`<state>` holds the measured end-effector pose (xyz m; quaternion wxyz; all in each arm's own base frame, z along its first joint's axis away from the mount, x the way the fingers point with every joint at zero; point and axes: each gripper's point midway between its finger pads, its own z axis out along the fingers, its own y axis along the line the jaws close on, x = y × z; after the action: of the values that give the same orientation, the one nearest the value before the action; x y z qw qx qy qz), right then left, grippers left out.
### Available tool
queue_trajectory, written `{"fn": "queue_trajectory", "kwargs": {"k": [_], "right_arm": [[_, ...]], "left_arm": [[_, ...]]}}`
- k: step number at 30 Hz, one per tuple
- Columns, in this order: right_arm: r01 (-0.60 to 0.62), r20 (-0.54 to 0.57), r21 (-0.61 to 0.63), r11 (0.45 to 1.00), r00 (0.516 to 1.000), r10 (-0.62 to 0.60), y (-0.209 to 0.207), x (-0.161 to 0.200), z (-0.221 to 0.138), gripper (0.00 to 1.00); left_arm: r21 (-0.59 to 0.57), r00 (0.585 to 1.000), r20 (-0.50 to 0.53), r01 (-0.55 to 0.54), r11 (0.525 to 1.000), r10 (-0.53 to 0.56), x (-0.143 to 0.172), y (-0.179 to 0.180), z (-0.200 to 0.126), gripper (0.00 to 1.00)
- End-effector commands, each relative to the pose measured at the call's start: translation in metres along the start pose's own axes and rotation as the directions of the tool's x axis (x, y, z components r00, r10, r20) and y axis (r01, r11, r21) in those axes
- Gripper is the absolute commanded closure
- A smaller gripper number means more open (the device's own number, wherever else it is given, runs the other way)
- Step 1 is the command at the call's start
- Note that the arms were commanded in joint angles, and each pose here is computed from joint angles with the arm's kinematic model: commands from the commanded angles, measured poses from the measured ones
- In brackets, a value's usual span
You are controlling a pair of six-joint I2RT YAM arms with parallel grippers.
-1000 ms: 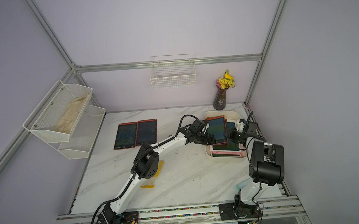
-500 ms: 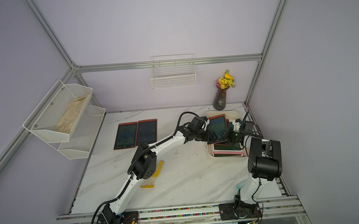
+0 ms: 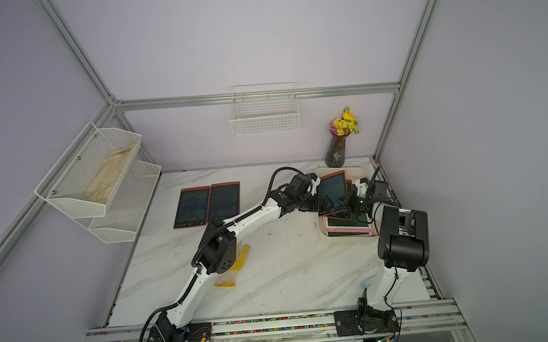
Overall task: Take out the writing tablet from the storage box
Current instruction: Pick up the writing tablet from the storage box.
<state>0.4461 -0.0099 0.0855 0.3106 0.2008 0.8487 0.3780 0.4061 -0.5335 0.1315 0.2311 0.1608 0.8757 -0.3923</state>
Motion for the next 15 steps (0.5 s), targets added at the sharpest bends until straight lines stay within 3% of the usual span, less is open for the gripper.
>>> {"fn": "queue_trajectory", "kwargs": {"k": [1, 15], "right_arm": [[0.041, -0.009, 0.017, 0.999, 0.999, -0.041, -0.001, -0.001, 0.007, 0.81], [0.05, 0.045, 0.052, 0.997, 0.998, -0.052, 0.005, -0.023, -0.005, 0.93]], "left_arm": [[0.162, 0.999, 0.033, -0.048, 0.986, 0.044, -0.008, -0.051, -0.004, 0.16], [0.232, 0.996, 0.021, -0.09, 0.968, 0.088, -0.002, -0.08, -0.012, 0.15]]}}
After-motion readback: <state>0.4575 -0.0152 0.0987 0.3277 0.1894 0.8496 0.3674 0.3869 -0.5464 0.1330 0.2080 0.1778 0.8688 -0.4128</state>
